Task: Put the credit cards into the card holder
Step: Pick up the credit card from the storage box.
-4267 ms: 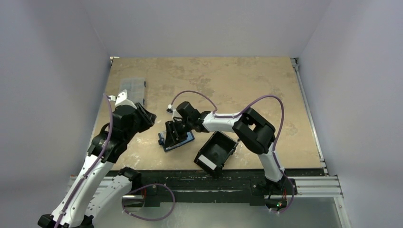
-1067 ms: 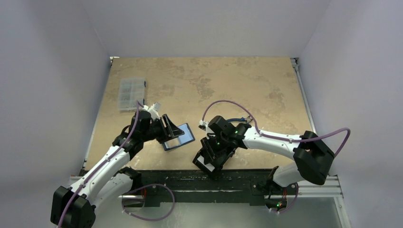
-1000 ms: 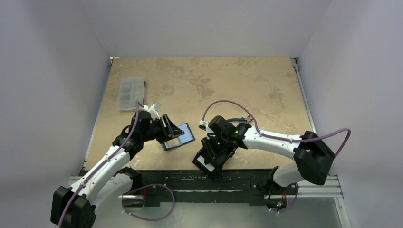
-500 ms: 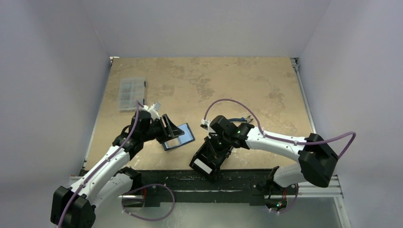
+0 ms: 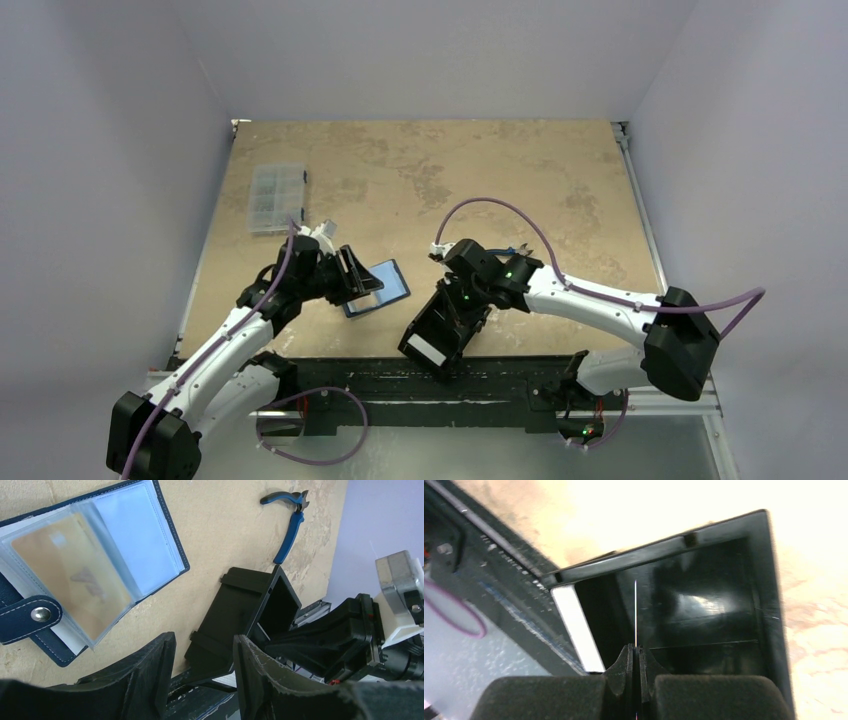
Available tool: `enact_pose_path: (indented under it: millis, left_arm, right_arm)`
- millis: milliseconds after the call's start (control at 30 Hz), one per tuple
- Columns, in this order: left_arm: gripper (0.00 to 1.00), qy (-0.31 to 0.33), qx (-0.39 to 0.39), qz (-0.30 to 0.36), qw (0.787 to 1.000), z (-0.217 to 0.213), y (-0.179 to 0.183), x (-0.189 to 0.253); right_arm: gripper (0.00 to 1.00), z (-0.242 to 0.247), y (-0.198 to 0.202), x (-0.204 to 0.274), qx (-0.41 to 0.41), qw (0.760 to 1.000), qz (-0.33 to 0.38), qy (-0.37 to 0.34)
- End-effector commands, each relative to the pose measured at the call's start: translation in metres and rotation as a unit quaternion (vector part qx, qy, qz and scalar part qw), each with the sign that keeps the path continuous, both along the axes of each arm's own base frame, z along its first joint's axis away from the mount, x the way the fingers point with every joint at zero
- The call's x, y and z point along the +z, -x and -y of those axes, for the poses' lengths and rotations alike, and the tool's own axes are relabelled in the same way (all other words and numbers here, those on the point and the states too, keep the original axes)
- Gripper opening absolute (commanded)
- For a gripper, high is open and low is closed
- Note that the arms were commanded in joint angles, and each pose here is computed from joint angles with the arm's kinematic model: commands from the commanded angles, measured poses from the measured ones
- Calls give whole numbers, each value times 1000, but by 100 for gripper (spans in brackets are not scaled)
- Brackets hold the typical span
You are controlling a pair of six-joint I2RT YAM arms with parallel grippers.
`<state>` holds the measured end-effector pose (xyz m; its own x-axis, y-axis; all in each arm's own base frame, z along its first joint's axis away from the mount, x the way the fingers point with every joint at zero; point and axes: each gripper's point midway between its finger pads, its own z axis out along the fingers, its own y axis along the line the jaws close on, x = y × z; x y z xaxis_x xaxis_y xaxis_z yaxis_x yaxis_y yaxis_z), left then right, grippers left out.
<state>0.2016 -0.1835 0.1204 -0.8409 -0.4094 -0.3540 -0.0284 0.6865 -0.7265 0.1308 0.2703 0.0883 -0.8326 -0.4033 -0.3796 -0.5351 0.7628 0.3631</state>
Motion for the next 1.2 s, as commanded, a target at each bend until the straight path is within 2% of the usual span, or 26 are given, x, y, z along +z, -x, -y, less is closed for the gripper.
enact_pose_path:
  millis: [0, 267, 567, 767, 1067, 1133, 1167]
  left_arm:
    - [49, -3, -6, 20, 1000, 0, -2, 11]
    - [49, 4, -7, 31, 999, 2, -5, 20]
    - [49, -3, -2, 34, 999, 0, -7, 21]
    - [49, -18, 3, 31, 999, -4, -9, 14]
    - [48, -87, 49, 30, 995, -23, -30, -3]
    - [47, -95, 51, 28, 994, -24, -35, -8]
    - [46, -98, 53, 29, 993, -24, -37, -10]
  right_arm:
    - [0, 16, -29, 10, -50, 995, 68, 44]
    - [0, 52, -61, 4, -126, 973, 137, 139]
    - [0, 82, -83, 10, -194, 953, 163, 165]
    - [0, 80, -88, 32, -185, 956, 175, 150]
    - [0, 59, -85, 108, -164, 964, 197, 79]
    - [0, 44, -93, 127, -161, 963, 212, 43]
    - [0, 25, -97, 137, -151, 965, 216, 2]
